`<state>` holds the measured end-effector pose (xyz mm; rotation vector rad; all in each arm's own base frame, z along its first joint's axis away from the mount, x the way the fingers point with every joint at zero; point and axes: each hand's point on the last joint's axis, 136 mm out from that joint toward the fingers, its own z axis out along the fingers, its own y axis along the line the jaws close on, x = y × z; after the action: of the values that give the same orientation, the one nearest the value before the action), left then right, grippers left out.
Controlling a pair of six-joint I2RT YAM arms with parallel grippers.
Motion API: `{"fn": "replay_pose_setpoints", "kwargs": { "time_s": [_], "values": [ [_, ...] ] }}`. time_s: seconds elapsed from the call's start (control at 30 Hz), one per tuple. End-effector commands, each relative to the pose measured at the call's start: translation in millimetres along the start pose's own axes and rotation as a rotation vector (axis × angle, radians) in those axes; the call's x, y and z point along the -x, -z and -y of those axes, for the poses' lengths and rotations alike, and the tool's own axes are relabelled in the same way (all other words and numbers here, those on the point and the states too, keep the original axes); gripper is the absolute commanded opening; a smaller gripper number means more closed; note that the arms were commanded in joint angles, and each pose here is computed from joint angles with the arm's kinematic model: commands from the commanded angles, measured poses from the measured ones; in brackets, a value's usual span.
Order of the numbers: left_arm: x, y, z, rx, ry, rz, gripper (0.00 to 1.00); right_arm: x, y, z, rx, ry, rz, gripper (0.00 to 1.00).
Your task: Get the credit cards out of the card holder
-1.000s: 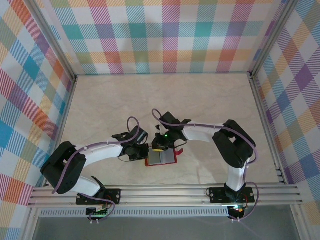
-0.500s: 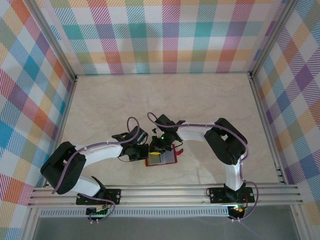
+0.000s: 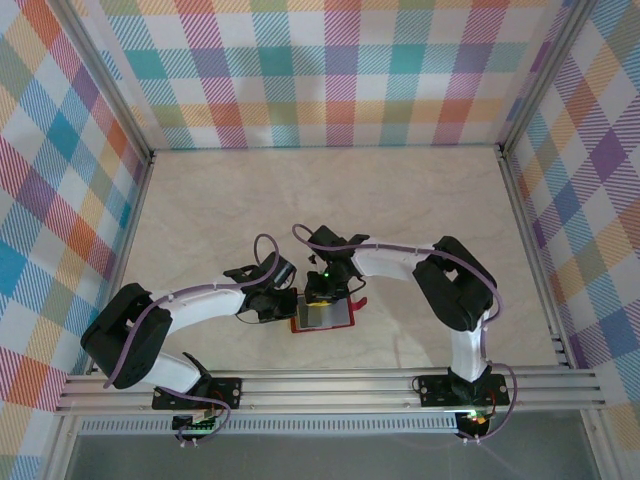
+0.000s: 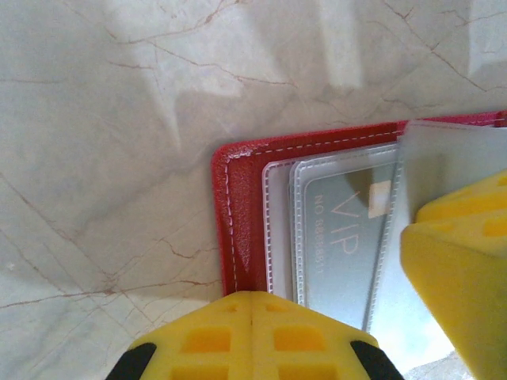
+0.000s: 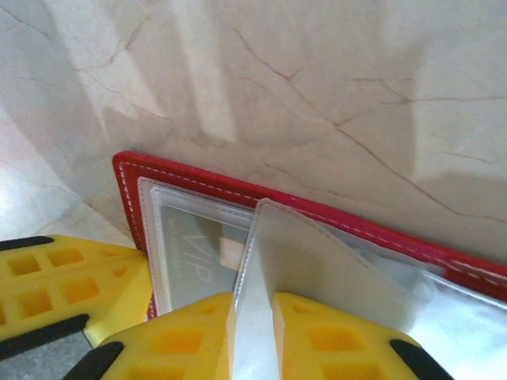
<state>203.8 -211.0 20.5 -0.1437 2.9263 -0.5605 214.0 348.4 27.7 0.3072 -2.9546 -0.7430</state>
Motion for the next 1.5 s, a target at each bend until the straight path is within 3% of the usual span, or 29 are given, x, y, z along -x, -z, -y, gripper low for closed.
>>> {"fn": "replay_pose_setpoints", "kwargs": {
  "time_s": [0.0,0.37,0.63,0.7,0.8,0.9,1.2,1.47],
  "values": [
    [-4,2,-6,0.015,0.004,-0.016,0.05,-7,13,11,-0.079,0.012,0.017,0.24],
    [-4,3,-6,0.014,0.003,-0.014,0.05,-10,32,27,-0.173,-0.005,0.068,0.44],
    [-3,4,-4,0.011,-0.001,-0.012,0.05,-8,43,20,-0.148,-0.015,0.107,0.45],
    [-4,4,-5,0.011,-0.001,-0.013,0.05,-7,45,10,-0.093,-0.017,0.114,0.41],
    [-3,4,-4,0.008,-0.001,-0.011,0.04,-6,39,-15,0.054,-0.034,0.107,0.19],
    [-3,4,-4,0.008,-0.001,-0.011,0.04,-7,29,-28,0.130,-0.053,0.074,0.09],
    [-3,4,-4,0.006,-0.002,-0.011,0.04,-11,-2,-42,0.200,-0.085,0.005,0.07],
    [-3,4,-4,0.005,0.003,-0.007,0.04,-17,-23,-31,0.147,-0.110,-0.028,0.10]
  ]
}}
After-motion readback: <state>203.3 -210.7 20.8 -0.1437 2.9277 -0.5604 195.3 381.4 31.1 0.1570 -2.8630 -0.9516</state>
